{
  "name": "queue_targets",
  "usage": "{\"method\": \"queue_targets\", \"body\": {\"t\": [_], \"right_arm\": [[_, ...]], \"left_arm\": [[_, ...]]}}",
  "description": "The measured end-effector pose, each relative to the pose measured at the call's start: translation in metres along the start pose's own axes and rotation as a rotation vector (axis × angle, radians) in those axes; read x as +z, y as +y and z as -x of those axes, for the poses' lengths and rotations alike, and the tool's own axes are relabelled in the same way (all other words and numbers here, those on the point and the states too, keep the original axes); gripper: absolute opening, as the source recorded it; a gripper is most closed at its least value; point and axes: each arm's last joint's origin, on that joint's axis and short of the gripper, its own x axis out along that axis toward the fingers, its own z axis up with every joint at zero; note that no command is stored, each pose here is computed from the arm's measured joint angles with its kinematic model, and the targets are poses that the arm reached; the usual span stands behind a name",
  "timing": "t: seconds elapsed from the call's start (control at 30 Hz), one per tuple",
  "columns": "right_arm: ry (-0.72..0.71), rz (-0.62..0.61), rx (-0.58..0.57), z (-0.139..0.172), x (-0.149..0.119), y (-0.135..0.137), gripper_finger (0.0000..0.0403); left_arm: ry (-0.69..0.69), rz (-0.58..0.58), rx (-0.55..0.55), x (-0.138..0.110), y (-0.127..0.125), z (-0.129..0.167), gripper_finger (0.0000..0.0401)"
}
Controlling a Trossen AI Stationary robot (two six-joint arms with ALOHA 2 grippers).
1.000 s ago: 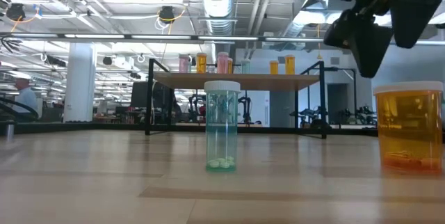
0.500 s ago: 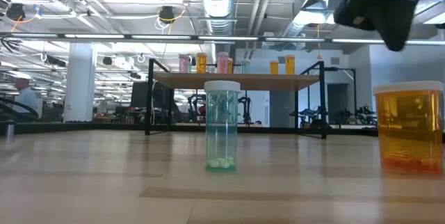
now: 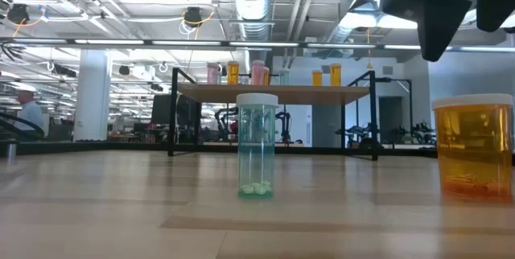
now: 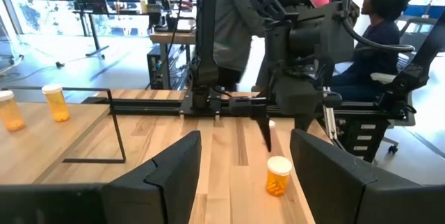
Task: Pick and place medicine bottles onto shelf by color
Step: Put the large orange pill bottle on the shelf
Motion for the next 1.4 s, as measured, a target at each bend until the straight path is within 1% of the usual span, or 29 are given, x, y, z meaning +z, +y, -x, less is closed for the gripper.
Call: {"method": "queue_targets", "body": {"t": [0.13, 0.3, 0.43, 0.53, 0.93, 1.07, 1.27, 1.33, 1.4], "right_arm": [[0.003, 0.006, -0.002, -0.002, 0.000, 0.000, 0.0266], [0.047, 0.010, -0.020, -0.019, 0.001, 0.001, 0.0266], [0.116, 0.019, -0.047, -0.038, -0.002, 0.002, 0.0266], [0.131, 0.021, -0.054, -0.043, -0.002, 0.002, 0.0266], [0.122, 0.035, -0.049, -0.044, -0.001, 0.002, 0.0264], [0.120, 0.045, -0.049, -0.044, 0.000, 0.000, 0.0246], [0.114, 0.063, -0.046, -0.043, 0.001, 0.001, 0.0189], [0.112, 0.061, -0.046, -0.043, 0.002, -0.001, 0.0180], [0.115, 0.062, -0.048, -0.042, 0.002, -0.002, 0.0180]], "left_arm": [[0.000, 0.000, 0.000, 0.000, 0.000, 0.000, 0.0210], [0.006, -0.002, 0.000, -0.001, 0.000, 0.000, 0.0210], [0.008, -0.003, 0.000, -0.001, 0.000, 0.000, 0.0210], [0.012, -0.004, 0.000, -0.001, 0.000, 0.000, 0.0210], [0.012, 0.000, 0.001, -0.001, 0.000, 0.000, 0.0210], [0.012, 0.001, 0.000, -0.001, 0.000, 0.000, 0.0210], [0.012, 0.004, 0.001, -0.001, 0.000, 0.000, 0.0210], [0.012, 0.003, 0.001, -0.001, 0.000, 0.000, 0.0210], [0.012, 0.004, 0.001, -0.001, 0.000, 0.000, 0.0210]]}}
